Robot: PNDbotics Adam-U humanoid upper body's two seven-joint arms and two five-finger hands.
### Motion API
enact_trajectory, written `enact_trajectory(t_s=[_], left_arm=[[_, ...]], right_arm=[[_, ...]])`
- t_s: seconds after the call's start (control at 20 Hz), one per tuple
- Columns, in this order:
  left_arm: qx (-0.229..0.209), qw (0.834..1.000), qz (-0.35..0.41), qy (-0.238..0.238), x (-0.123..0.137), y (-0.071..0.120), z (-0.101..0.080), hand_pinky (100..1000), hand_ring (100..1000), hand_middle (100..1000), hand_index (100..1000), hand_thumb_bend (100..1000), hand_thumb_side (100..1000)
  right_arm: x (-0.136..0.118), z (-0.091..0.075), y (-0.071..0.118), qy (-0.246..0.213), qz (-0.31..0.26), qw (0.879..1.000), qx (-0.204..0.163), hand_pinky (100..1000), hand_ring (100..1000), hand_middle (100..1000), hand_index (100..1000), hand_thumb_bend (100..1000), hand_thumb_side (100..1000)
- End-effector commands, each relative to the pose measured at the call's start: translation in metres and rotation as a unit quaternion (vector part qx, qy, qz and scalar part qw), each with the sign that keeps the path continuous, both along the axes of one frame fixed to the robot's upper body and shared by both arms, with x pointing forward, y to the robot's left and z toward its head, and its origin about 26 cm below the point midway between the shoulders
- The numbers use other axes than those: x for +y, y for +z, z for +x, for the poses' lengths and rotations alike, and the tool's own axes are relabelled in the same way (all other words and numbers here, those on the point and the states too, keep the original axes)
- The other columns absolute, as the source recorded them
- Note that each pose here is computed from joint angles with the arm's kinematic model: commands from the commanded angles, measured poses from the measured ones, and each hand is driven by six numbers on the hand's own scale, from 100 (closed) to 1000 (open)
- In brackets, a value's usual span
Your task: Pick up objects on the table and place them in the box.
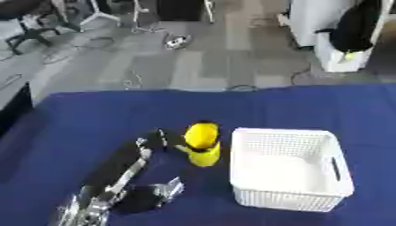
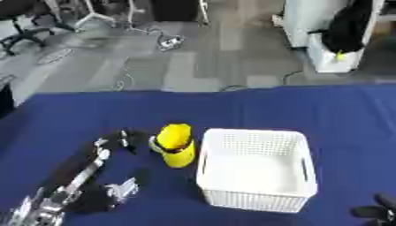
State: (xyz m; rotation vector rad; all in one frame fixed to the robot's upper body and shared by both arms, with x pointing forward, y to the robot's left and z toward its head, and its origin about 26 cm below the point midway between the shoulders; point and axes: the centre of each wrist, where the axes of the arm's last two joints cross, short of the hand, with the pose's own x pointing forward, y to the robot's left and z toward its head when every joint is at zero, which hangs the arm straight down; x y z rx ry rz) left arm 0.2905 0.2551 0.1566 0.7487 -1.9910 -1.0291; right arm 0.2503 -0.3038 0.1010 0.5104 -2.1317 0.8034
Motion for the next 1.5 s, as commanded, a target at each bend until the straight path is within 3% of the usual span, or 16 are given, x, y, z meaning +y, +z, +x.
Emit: enact_trajectory(t_s=[0.05, 0.35, 0.95, 1.5], left_arm=[[-0.019, 1.000, 0.004, -0.004, 0.001, 0.008, -0.002, 897, 682, 803, 842, 297, 871], [-0.048, 0.998, 0.029, -0.012, 0.005, 0.016, 0.000, 902, 679, 798, 834, 360, 800], [-0.088, 0.993, 0.075, -0.015, 0.010, 0.038, 0.006, 920, 694, 805, 831, 396, 773], [-0.084, 0.991, 0.087, -0.062, 0.016, 0.048, 0.022, 915, 689, 798, 823, 409, 793]], right_arm=[[-0.001, -0.002, 0.004, 0.024, -0.026, 0.998, -0.047, 524, 653, 803, 1000, 897, 520], [0.001, -0.001, 0.005, 0.026, -0.029, 0.998, -0.048, 524, 653, 803, 1000, 897, 520], [0.002, 0.000, 0.007, 0.032, -0.033, 0.998, -0.052, 524, 653, 803, 1000, 898, 519], [0.004, 0.001, 0.007, 0.033, -0.037, 0.997, -0.051, 524, 653, 804, 1000, 900, 520]])
